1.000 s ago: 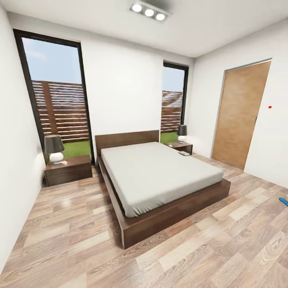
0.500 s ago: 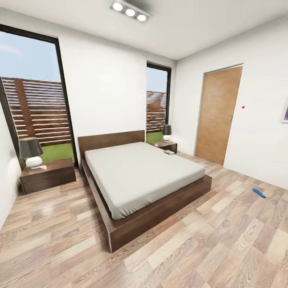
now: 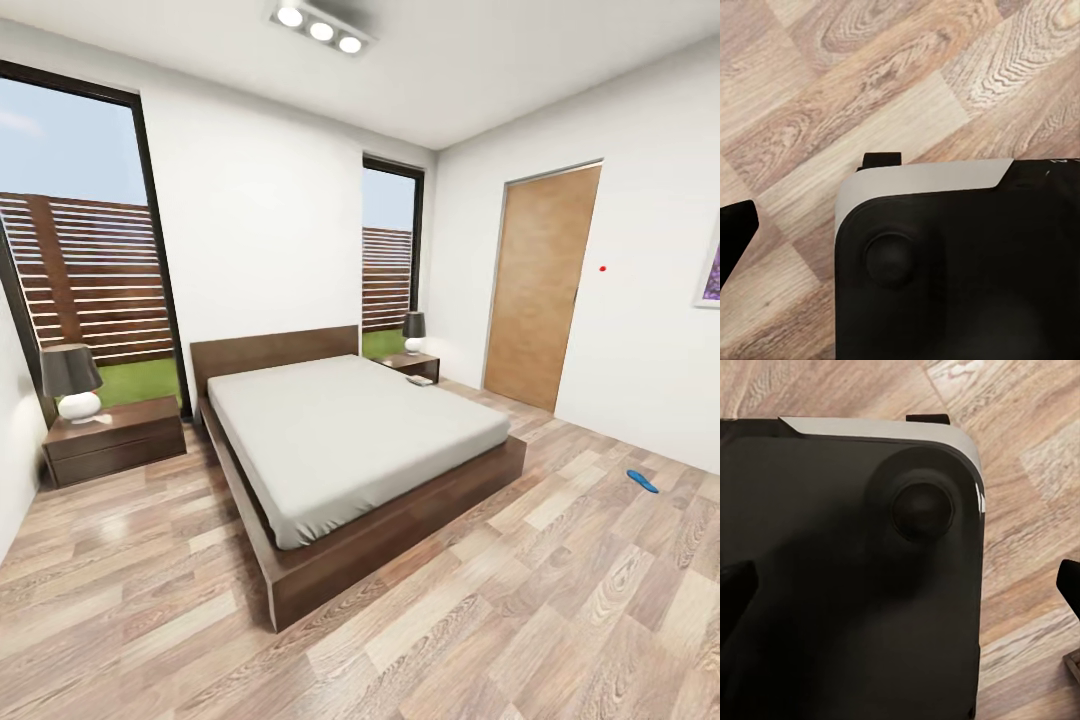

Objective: In the bedroom, move the book from the bed onto either nightstand, and place the two sandals side by side next to the bed.

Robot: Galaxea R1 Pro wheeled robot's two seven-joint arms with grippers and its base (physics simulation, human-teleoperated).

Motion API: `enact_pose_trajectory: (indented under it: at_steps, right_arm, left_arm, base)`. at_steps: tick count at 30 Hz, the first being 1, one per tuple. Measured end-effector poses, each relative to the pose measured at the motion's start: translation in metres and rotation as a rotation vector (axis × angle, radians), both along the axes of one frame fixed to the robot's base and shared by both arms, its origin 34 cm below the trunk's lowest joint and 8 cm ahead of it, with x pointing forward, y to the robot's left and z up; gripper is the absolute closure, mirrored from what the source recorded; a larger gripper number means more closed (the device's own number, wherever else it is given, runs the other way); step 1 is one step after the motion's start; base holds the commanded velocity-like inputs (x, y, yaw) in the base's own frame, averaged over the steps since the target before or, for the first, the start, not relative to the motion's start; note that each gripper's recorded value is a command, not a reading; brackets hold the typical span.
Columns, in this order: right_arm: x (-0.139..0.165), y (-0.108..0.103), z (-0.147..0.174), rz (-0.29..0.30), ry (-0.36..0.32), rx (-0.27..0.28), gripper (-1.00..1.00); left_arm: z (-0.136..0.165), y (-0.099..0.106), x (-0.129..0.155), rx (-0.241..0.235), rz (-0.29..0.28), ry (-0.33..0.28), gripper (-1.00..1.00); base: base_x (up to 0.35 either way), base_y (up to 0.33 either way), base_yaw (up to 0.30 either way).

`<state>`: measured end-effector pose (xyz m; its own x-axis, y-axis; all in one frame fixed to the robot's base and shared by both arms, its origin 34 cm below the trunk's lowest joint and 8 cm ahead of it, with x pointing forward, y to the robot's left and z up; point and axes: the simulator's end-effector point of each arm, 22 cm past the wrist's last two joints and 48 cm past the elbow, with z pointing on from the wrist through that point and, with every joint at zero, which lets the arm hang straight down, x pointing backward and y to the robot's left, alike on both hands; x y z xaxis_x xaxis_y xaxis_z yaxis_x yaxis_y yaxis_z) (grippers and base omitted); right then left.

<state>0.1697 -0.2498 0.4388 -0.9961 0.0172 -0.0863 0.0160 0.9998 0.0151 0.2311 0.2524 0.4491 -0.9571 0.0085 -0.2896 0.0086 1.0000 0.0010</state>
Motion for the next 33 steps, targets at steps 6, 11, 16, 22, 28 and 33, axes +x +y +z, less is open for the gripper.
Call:
enact_pose_trajectory:
  at_steps: [6,11,16,22,28,33]
  right_arm:
    - [0.0,0.0,0.0,-0.013,0.0,0.001,-1.0]
    - [-0.001,0.0,0.0,-0.016,0.002,0.001,-1.0]
    - [-0.003,-0.001,0.0,-0.018,0.009,0.0,-1.0]
    - [-0.007,-0.002,0.0,-0.02,0.017,-0.001,-1.0]
    - [-0.01,-0.001,-0.001,-0.046,0.026,0.001,-1.0]
    - [-0.013,0.0,-0.001,-0.063,0.033,0.003,-1.0]
  left_arm:
    - [0.0,0.0,0.0,0.0,0.0,0.001,-1.0]
    - [0.0,0.0,-0.001,0.0,0.001,0.003,-1.0]
    - [0.001,0.0,0.007,0.0,0.001,-0.013,-1.0]
    - [0.003,0.0,0.014,0.0,0.0,-0.027,-1.0]
    - [0.002,0.0,0.012,0.0,0.0,-0.02,-1.0]
    - [0.001,0.001,0.009,0.002,0.0,-0.013,-1.0]
  base:
    - [0.0,0.0,0.0]
    - [0.0,0.0,0.0]
    - [0.0,0.0,0.0]
    - [0.0,0.0,0.0]
    - [0.0,0.0,0.0]
    - [0.0,0.0,0.0]
